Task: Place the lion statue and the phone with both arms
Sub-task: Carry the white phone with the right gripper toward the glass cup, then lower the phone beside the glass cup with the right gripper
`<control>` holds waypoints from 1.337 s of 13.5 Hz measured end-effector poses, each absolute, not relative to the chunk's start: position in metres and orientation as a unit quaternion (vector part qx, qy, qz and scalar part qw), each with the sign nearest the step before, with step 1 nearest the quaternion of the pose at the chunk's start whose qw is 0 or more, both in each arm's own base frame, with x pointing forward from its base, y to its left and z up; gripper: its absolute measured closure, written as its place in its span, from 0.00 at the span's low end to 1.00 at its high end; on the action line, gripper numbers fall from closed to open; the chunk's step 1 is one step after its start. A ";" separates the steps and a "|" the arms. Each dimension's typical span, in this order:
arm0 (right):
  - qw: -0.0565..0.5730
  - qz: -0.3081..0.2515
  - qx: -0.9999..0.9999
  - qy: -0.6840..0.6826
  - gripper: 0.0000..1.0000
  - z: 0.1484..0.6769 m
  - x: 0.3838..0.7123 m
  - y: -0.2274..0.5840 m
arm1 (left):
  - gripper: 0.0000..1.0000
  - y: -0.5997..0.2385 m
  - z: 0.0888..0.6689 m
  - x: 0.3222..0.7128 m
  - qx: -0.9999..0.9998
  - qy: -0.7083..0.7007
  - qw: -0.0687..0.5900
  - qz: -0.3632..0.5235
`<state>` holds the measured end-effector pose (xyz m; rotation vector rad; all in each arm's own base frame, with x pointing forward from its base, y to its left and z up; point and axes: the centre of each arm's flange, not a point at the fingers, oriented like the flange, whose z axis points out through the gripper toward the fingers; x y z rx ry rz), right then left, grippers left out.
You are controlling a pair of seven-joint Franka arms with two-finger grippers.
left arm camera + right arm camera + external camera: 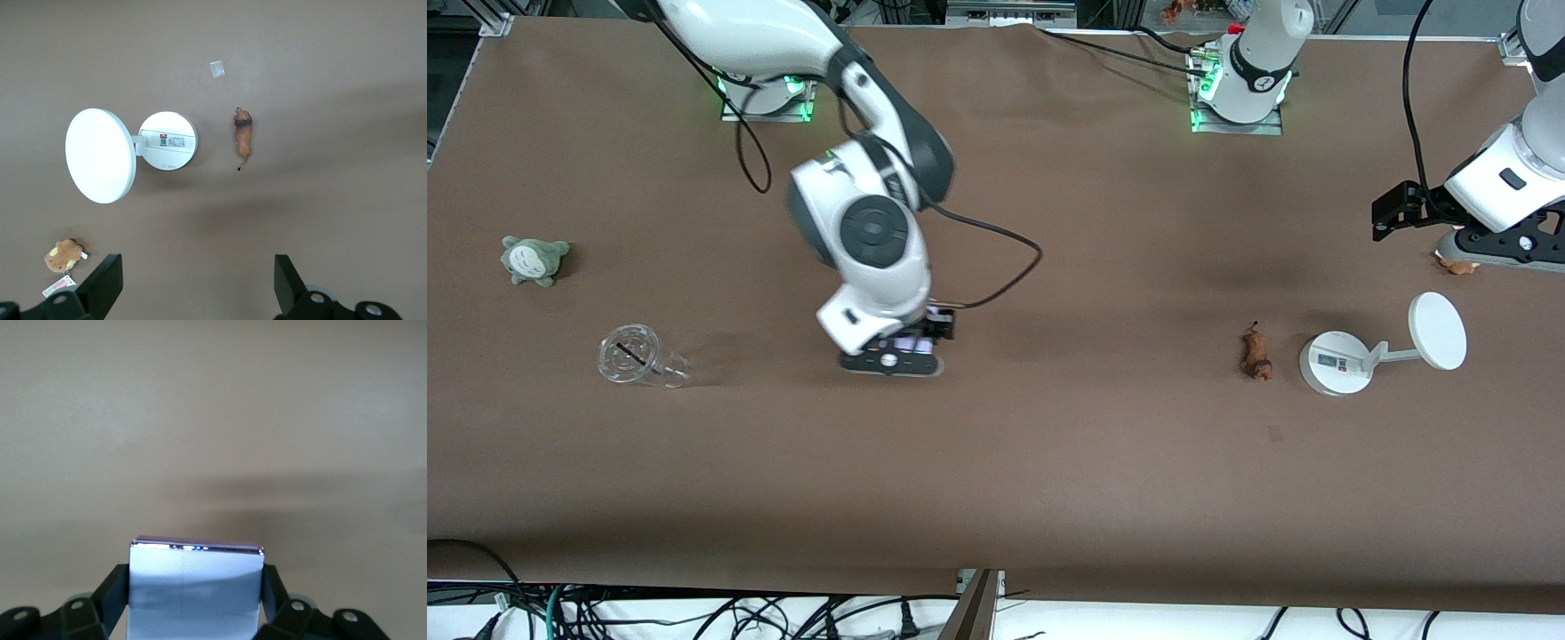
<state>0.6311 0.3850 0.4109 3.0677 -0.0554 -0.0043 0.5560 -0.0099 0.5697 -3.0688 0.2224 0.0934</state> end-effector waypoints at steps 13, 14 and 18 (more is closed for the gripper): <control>0.007 -0.043 0.999 -0.007 0.16 0.448 0.695 0.086 | 0.00 -0.001 0.573 0.561 -0.997 0.059 0.016 0.044; 0.006 -0.042 0.999 -0.010 0.16 0.429 0.699 0.080 | 0.00 -0.001 0.574 0.561 -0.997 0.059 0.016 0.043; 0.007 -0.022 1.000 -0.011 0.16 0.354 0.708 0.081 | 0.00 -0.002 0.574 0.562 -0.997 0.059 0.012 0.042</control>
